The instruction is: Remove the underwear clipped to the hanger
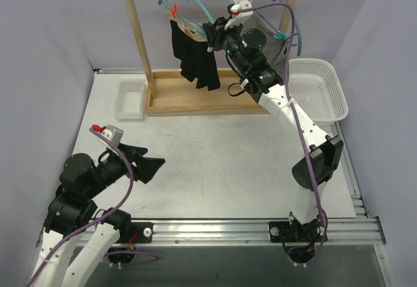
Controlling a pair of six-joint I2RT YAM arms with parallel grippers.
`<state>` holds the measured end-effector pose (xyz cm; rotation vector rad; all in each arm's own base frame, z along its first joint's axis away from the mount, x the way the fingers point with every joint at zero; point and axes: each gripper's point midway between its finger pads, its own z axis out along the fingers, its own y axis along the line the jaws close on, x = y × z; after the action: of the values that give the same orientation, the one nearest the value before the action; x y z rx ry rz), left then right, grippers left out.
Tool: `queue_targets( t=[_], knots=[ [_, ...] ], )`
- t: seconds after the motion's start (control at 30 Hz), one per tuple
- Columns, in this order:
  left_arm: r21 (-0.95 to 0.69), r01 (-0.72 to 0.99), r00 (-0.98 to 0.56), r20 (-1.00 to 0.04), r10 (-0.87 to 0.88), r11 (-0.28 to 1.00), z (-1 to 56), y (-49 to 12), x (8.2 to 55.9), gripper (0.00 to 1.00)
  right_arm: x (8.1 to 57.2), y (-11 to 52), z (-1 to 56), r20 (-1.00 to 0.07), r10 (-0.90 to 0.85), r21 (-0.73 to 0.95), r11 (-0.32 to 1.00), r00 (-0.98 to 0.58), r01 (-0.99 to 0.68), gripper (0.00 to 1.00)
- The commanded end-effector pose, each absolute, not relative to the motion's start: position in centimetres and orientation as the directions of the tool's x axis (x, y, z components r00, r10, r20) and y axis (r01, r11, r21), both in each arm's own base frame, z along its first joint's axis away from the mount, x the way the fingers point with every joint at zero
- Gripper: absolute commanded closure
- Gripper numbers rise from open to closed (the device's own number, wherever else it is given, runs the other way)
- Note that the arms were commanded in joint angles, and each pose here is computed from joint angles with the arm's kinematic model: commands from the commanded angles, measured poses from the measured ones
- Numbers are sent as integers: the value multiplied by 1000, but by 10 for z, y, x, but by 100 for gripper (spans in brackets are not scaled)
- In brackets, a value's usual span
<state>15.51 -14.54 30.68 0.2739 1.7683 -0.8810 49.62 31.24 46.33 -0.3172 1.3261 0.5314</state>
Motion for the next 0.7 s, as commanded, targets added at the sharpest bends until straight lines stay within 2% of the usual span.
queue_targets(
  t=[0.0,0.47,0.67],
  knots=[
    [-404,587,-340,-910,-239,702,325,-143,154,7,458,287,555,-873,329,89,834,360,-545,100],
    [-402,574,-340,-910,-238,713,327,-142,159,6,443,278,592,-810,398,107,822,431,-560,100],
    [-399,571,-342,-910,-233,717,327,-141,159,6,418,270,610,-775,436,105,802,458,-587,100]
  ],
)
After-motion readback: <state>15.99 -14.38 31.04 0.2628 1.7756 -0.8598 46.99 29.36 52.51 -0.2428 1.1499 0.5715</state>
